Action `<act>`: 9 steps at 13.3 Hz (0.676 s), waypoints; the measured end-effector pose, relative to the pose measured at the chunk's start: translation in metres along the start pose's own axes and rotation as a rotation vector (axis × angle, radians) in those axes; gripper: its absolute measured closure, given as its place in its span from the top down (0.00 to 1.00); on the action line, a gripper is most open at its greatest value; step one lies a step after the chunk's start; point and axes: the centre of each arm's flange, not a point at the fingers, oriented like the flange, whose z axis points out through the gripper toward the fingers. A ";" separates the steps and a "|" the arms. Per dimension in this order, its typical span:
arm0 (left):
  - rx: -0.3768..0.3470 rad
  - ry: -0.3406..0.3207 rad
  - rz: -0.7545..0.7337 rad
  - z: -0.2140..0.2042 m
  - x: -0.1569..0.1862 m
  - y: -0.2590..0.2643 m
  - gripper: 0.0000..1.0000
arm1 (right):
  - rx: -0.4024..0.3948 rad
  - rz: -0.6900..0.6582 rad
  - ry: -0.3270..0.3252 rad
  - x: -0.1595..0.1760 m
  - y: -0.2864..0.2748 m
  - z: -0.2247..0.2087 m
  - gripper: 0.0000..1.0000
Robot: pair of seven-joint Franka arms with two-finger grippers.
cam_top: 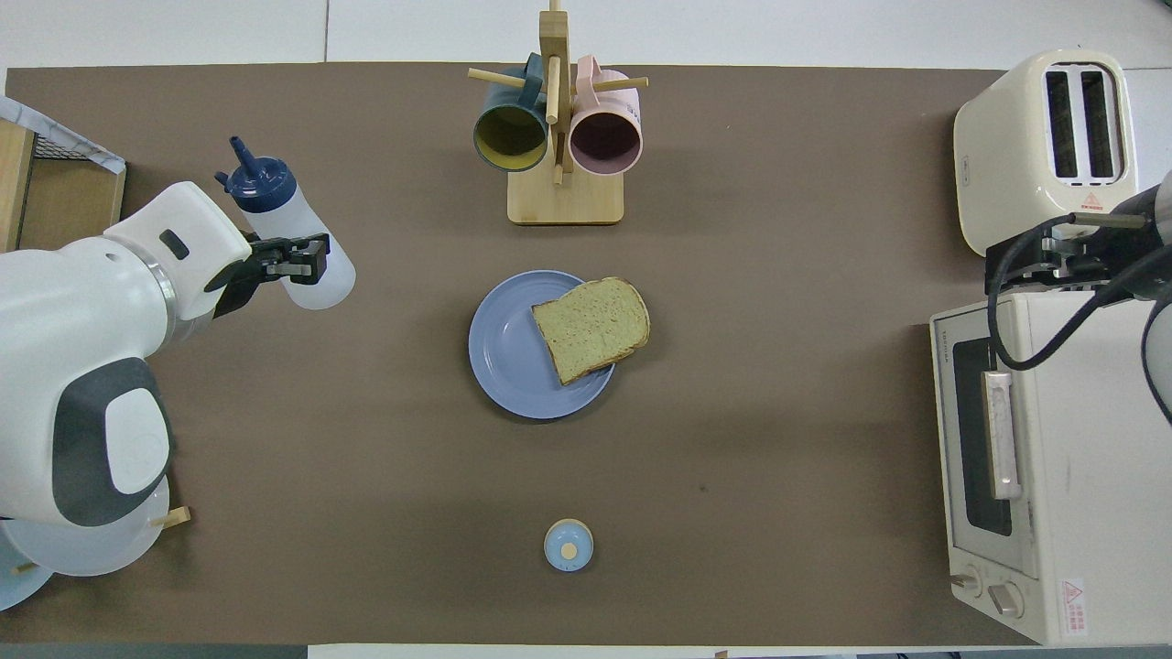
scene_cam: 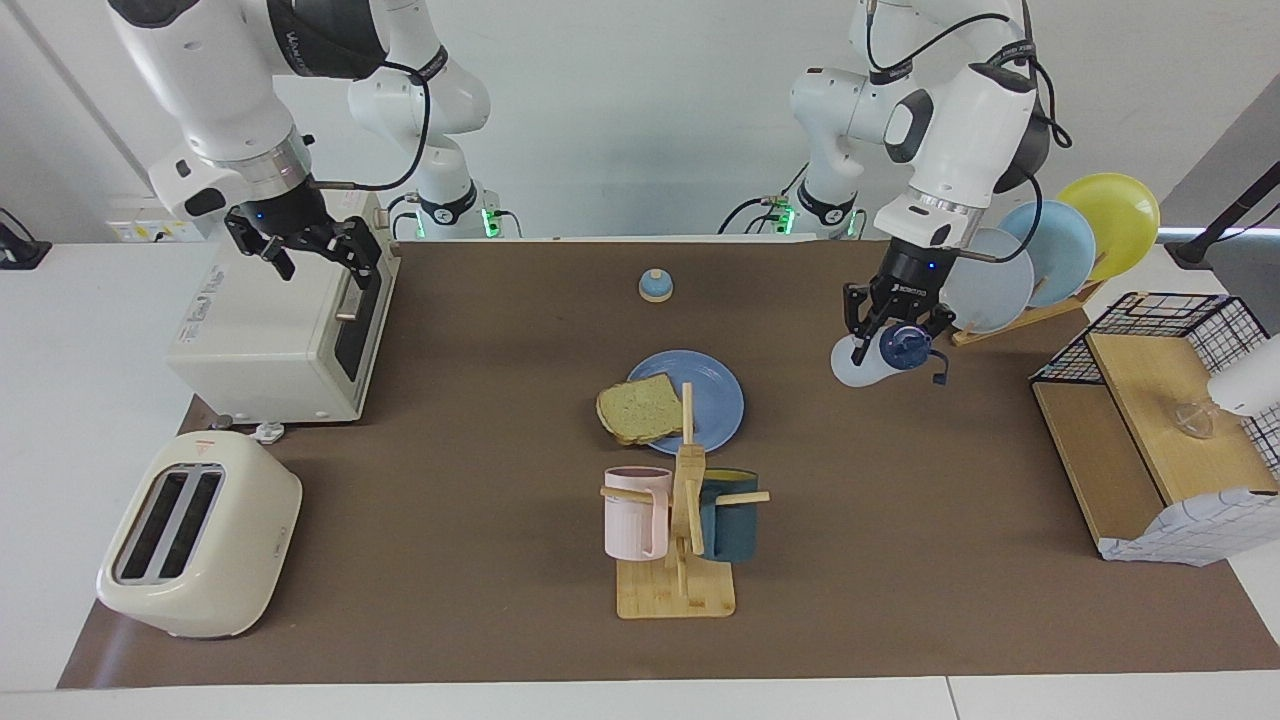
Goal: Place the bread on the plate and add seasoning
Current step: 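Set the bottle down on the table with the left gripper and release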
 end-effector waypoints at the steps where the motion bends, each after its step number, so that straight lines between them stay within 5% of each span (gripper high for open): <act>1: 0.017 0.039 -0.009 0.014 -0.005 -0.007 0.36 | 0.000 0.000 0.000 0.000 0.000 0.000 1.00; 9: 0.151 0.326 0.028 0.135 -0.049 -0.032 0.36 | 0.004 -0.078 -0.003 0.006 0.040 0.002 1.00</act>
